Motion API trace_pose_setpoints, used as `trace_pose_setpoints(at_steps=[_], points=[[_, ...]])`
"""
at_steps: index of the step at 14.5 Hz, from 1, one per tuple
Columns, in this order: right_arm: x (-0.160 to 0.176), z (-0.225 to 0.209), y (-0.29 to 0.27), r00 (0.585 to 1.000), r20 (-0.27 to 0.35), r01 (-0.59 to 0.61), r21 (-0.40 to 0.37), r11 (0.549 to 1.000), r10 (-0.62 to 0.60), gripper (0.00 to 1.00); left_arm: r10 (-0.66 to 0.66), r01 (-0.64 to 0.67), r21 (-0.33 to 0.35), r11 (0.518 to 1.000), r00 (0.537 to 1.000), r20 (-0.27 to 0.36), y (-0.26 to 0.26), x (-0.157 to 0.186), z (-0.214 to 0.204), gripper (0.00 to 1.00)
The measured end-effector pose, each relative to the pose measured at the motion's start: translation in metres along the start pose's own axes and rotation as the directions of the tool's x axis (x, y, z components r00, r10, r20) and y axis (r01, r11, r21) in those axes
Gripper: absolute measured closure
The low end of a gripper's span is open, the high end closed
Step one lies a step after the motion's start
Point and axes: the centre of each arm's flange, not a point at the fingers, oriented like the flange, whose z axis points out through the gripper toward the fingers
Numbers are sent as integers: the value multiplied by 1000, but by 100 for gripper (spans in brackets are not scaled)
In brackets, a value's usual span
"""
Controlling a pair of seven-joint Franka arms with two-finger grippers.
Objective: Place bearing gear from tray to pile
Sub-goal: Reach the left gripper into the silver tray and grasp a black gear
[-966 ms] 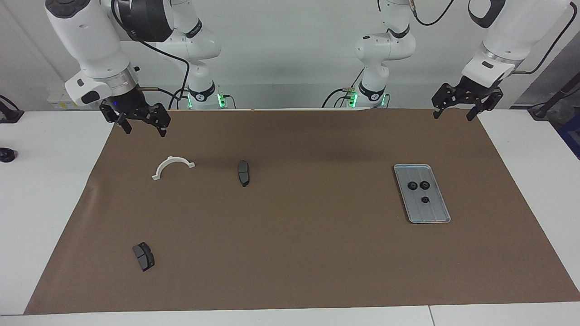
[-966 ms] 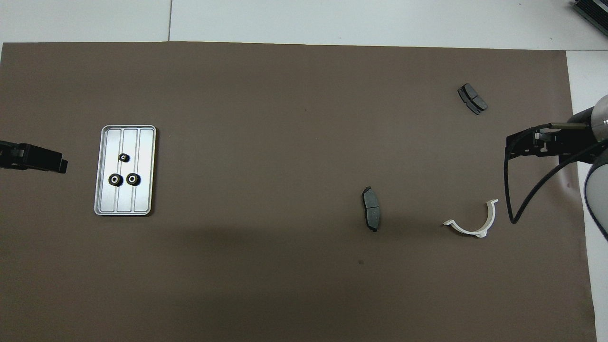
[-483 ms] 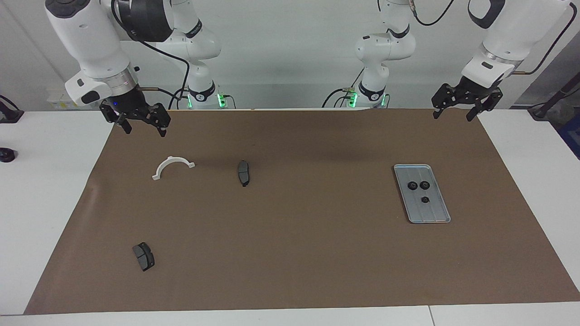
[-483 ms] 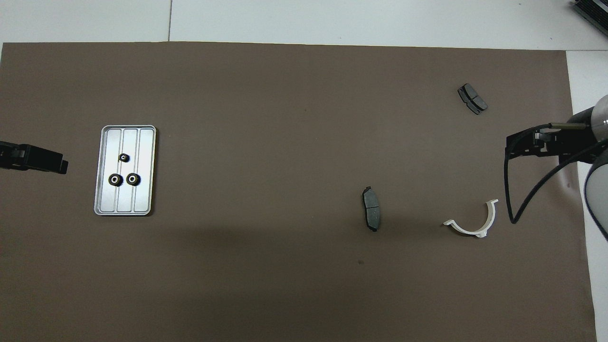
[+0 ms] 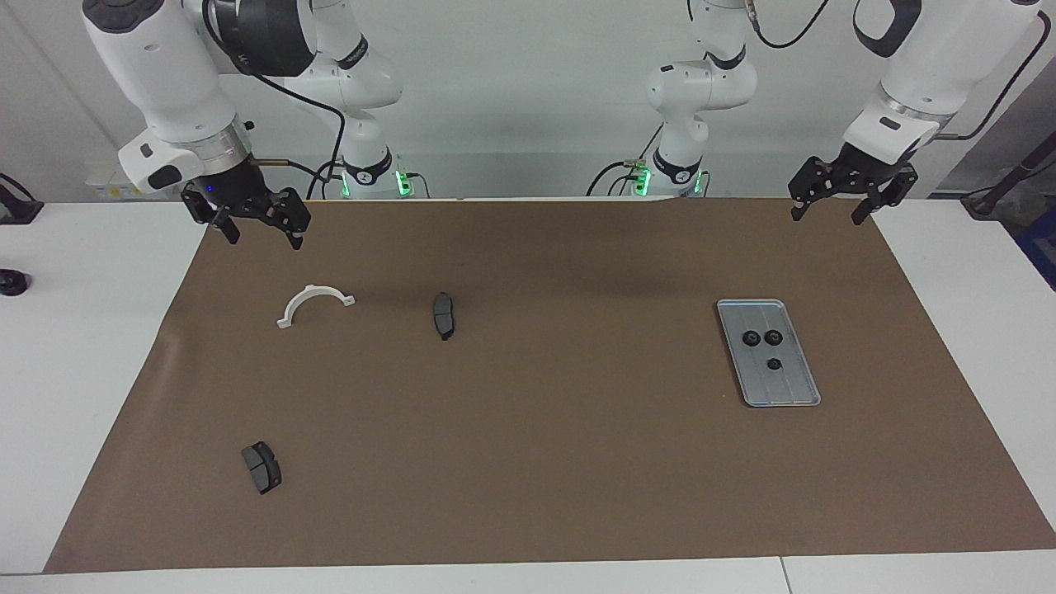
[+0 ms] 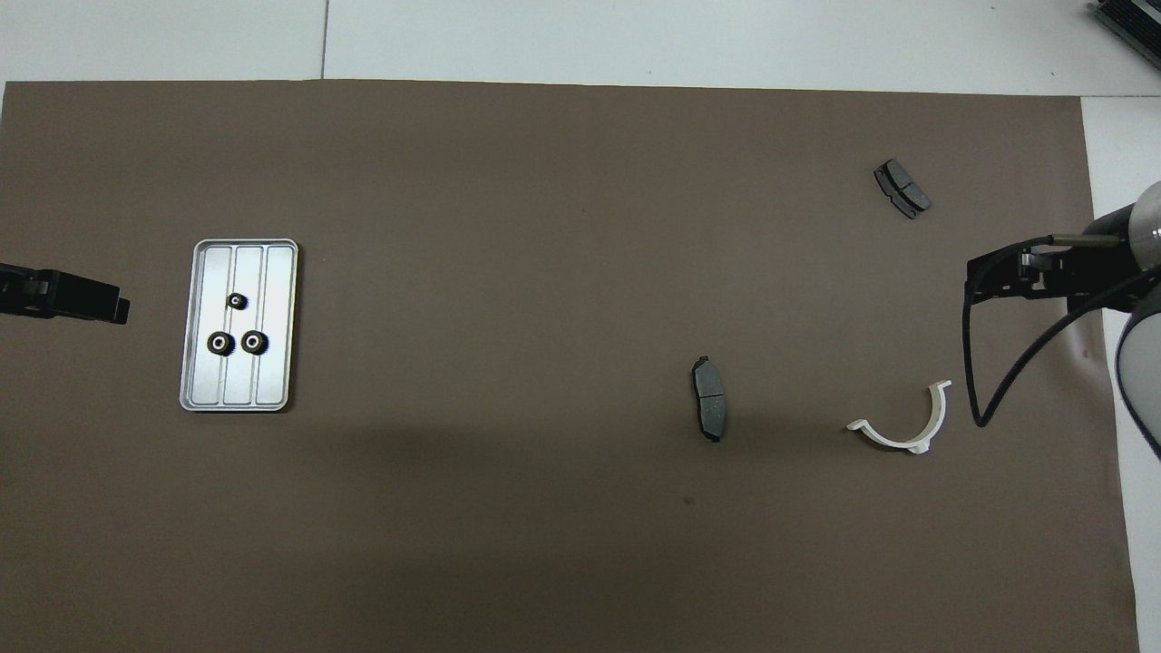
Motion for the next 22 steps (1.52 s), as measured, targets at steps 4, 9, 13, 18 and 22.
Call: trace_pose_setpoints(at_steps=[4, 9, 13, 18, 22], points=[[0, 0, 0, 1000, 0, 0, 0, 1000, 0, 0, -3, 4, 5, 1000, 999, -41, -7, 13, 19, 0], [0, 0, 0, 1000, 0, 0, 0, 1000, 0, 0, -20, 20, 3, 1000, 998, -57, -29, 59, 105, 0], [0, 0, 0, 1000, 0, 0, 0, 1000, 0, 0, -58, 61, 16, 998, 988, -144, -56, 69, 185, 0], [0, 0, 0, 1000, 0, 0, 0, 1000, 0, 0, -73, 77, 17, 997, 985, -155, -67, 73, 242, 0], [0, 0, 0, 1000, 0, 0, 0, 1000, 0, 0, -153, 154, 0, 988, 981, -117, -64, 69, 276, 0]])
